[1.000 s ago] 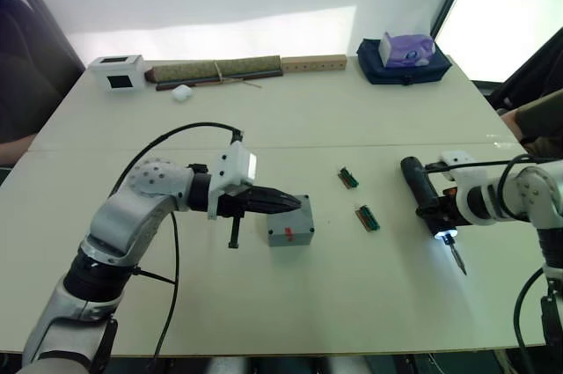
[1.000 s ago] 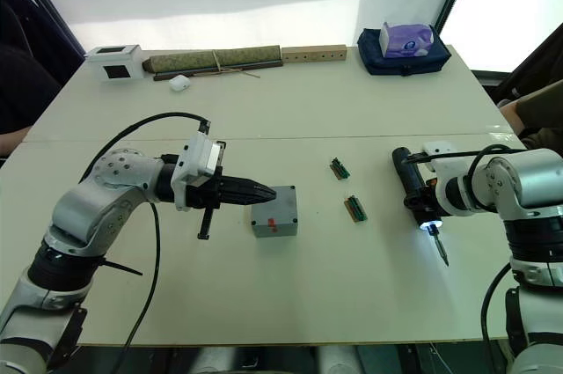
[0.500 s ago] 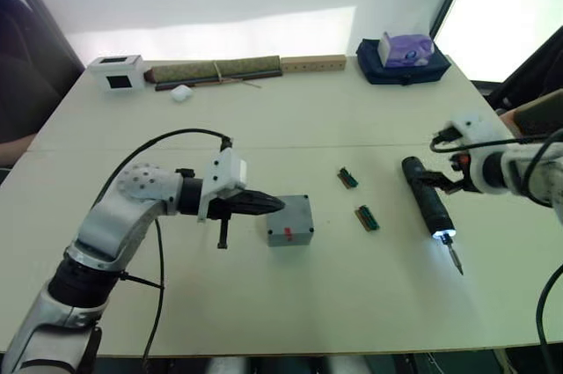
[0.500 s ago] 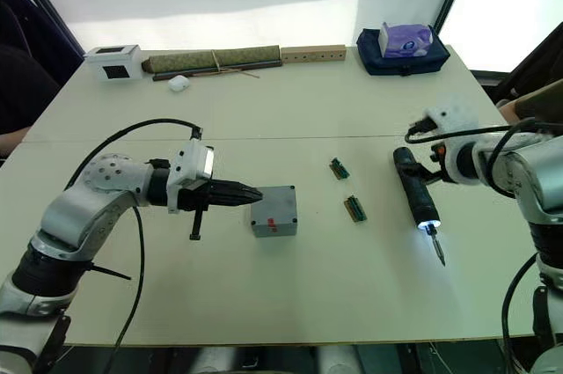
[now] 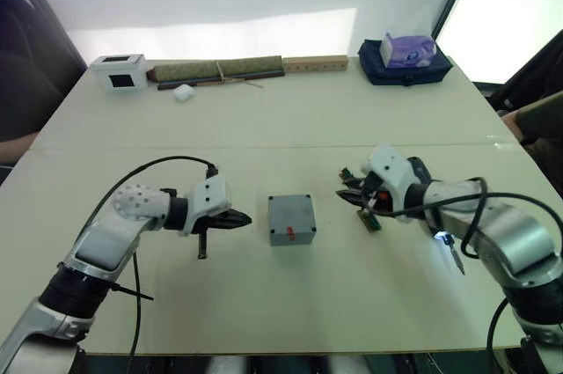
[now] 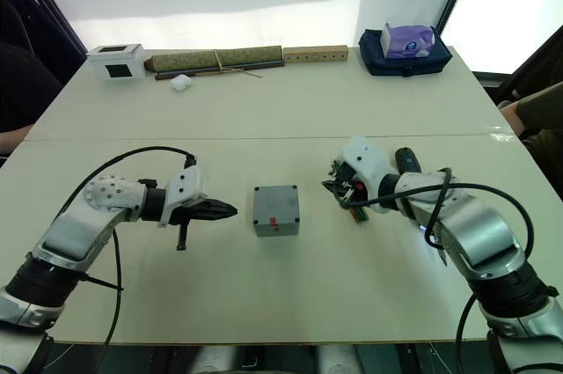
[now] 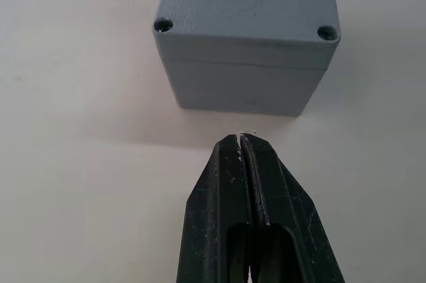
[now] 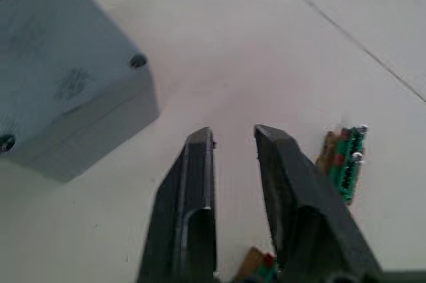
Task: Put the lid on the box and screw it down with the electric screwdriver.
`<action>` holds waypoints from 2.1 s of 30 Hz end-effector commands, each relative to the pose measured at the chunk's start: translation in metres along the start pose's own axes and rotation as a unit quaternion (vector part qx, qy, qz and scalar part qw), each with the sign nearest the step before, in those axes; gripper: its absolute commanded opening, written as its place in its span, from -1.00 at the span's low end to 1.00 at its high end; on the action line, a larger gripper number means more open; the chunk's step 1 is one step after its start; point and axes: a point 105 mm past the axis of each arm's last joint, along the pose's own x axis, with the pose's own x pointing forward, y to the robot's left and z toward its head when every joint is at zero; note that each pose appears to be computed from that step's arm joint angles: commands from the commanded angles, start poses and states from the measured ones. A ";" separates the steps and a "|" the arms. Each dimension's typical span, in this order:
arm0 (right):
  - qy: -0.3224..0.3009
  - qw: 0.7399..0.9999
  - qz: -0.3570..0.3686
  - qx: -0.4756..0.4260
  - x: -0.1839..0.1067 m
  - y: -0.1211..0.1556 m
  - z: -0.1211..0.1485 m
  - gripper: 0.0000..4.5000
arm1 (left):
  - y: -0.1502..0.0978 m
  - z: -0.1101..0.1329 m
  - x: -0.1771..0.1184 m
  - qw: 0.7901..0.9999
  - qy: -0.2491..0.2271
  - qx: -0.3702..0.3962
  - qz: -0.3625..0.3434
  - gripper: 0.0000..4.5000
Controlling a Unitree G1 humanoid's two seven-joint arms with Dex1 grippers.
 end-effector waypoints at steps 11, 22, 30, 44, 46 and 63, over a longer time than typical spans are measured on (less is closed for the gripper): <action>-0.001 0.992 0.116 -0.051 0.026 0.047 -0.005 -0.99 | 0.008 0.004 0.026 0.999 0.000 0.043 -0.005 -1.00; -0.005 0.985 0.167 -0.044 0.021 0.065 0.002 -0.99 | 0.034 0.015 0.048 0.998 -0.015 0.048 0.029 -1.00; 0.010 0.990 0.119 -0.078 -0.002 0.035 0.004 -0.99 | 0.034 -0.008 0.022 0.997 0.038 0.064 0.014 -1.00; -0.018 0.997 0.056 -0.050 0.045 0.006 0.004 -0.99 | -0.019 -0.002 0.016 0.995 -0.001 0.025 -0.094 -1.00; -0.029 0.997 0.067 -0.035 0.053 0.011 0.008 -0.99 | -0.018 -0.001 0.022 0.995 -0.001 0.028 -0.091 -1.00; -0.024 0.991 0.126 -0.036 0.035 0.047 0.003 -0.99 | 0.009 0.024 0.035 0.996 -0.011 0.064 -0.057 -1.00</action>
